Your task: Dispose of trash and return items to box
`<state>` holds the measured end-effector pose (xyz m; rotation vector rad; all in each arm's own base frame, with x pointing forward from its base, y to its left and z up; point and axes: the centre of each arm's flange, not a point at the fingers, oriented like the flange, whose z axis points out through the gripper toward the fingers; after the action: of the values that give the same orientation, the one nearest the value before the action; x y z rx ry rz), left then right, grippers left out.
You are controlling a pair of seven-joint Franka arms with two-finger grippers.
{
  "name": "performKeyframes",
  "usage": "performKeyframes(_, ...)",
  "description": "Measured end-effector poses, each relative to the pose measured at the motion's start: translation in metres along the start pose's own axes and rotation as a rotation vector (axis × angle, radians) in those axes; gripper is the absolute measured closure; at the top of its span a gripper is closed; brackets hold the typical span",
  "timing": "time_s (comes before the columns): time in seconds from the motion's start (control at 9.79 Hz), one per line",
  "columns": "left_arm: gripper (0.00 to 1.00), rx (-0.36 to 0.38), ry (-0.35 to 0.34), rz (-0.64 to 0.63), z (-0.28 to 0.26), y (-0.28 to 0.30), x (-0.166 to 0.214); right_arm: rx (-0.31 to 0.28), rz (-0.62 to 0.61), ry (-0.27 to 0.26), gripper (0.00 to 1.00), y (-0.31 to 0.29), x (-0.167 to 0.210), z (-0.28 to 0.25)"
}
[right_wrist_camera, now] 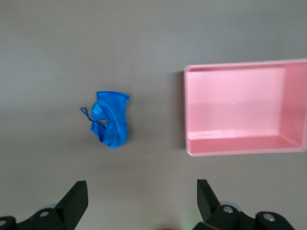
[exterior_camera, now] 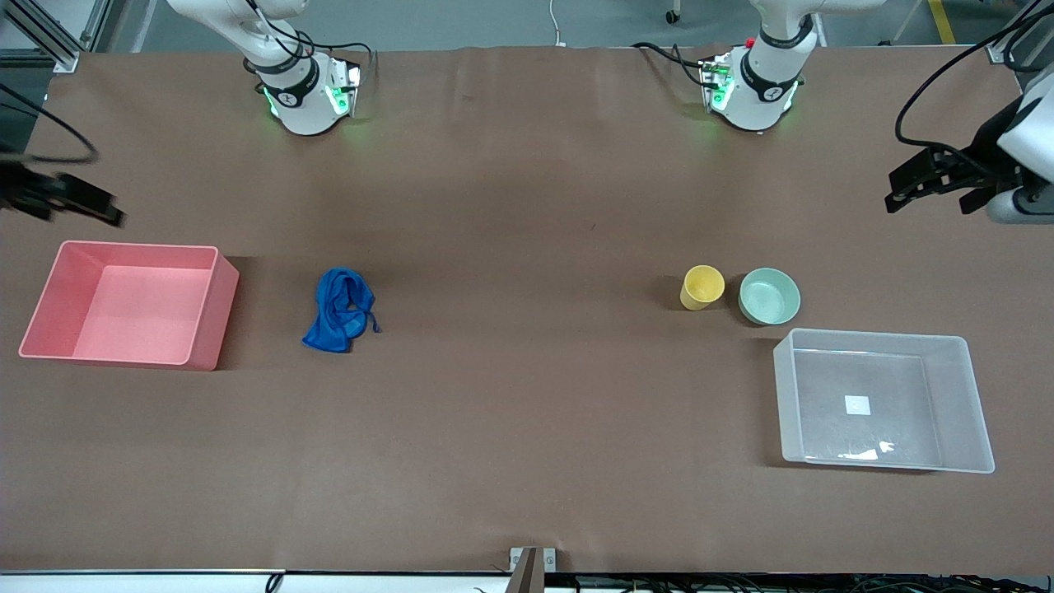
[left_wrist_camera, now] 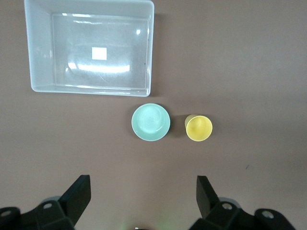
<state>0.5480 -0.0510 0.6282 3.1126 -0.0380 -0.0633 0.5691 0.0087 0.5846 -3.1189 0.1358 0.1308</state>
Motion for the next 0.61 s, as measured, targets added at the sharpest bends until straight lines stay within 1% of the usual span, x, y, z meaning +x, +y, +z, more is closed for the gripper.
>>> performKeyframes(0.2, 0.02, 0.001, -0.016, -0.004, 0.05, -0.002, 0.008, 0.003, -0.012, 0.016, 0.0, -0.048, 0.019, 0.093)
performKeyframes(0.31, 0.0, 0.001, -0.016, -0.007, 0.08, -0.003, 0.01, 0.005, -0.019, 0.019, 0.0, -0.06, 0.024, 0.146)
performKeyframes(0.41, 0.0, 0.002, -0.018, -0.012, 0.114, -0.007, 0.009, 0.009, -0.022, 0.029, 0.0, -0.063, 0.026, 0.199)
performKeyframes(0.61, 0.0, 0.002, -0.007, 0.02, 0.184, -0.025, 0.001, 0.02, -0.022, 0.073, 0.0, -0.061, 0.016, 0.299)
